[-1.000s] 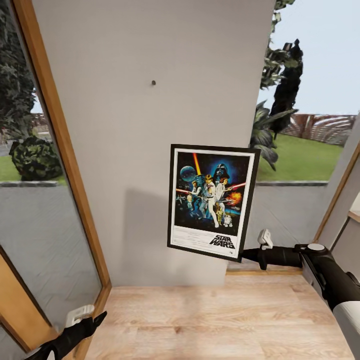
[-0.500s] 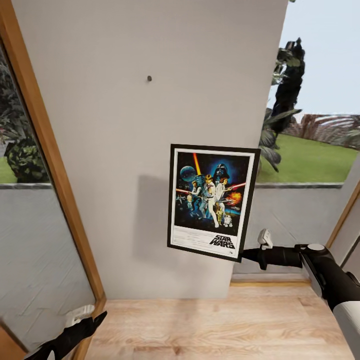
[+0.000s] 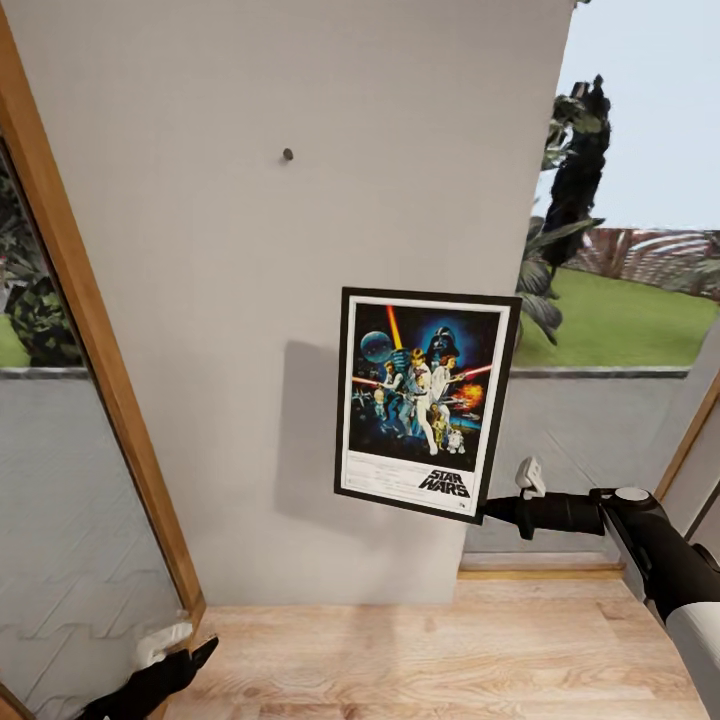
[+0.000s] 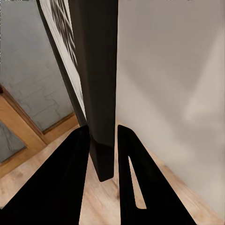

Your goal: Pick up the poster from the kitchen countertop and hang it on one of the wall nails in the kitchen.

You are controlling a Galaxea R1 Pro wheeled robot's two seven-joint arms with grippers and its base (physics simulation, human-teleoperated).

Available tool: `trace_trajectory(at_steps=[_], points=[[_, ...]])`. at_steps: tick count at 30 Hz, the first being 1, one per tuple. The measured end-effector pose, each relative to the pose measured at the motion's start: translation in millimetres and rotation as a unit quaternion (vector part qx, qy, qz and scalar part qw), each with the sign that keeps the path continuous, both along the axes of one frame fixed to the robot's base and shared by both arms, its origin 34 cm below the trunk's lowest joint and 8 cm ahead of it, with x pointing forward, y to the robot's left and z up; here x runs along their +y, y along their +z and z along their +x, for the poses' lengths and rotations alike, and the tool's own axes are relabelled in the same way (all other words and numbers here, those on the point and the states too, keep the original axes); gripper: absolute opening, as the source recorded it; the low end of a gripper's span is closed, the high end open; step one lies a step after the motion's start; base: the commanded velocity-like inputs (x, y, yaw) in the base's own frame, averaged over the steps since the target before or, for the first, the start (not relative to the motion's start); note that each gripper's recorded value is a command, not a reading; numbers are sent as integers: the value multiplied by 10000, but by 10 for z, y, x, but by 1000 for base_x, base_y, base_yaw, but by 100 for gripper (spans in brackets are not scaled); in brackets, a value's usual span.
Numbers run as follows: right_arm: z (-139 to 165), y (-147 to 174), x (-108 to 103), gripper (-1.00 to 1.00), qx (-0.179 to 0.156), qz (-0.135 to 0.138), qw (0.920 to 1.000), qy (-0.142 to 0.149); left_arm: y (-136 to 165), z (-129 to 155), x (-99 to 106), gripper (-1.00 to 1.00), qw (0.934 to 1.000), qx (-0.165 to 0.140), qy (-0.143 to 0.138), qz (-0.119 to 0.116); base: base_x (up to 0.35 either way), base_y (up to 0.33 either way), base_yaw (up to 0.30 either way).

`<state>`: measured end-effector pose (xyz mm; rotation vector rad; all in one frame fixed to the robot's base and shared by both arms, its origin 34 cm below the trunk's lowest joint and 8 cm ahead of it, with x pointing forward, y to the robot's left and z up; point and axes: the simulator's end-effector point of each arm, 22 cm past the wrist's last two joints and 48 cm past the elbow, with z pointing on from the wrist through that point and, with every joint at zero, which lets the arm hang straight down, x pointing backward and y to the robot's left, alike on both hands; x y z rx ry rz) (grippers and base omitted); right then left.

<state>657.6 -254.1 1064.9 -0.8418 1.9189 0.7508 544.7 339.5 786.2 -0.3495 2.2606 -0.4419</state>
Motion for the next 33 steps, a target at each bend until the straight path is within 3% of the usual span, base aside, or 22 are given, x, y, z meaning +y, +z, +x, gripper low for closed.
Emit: trace_trajectory(at_steps=[4,12,24,26,28,33], points=[[12,103,28,-100,-30,30,10000,-3,-260,-260,-260,100,9999,41,-78,-115,0,0,0],[17,692,283,-100,-144,92,9999,-8,-452,-498,-442,100,9992,263,-92,-272,0,0,0],[-11,1236,643,-100,-86,384,9992,-2,-540,-630,-325,100,9988,434,-28,-226,0,0,0],[65,1587,918,-100,-112,477,9986,178,-584,-702,-357,100,9985,489,-36,-254,0,0,0],[113,1961,1221,-100,-210,403,9980,434,-602,-738,-378,100,9986,469,-42,-247,0,0,0],[154,2724,1656,-100,-503,439,9951,728,-623,-778,-406,100,9985,483,-45,-265,0,0,0]])
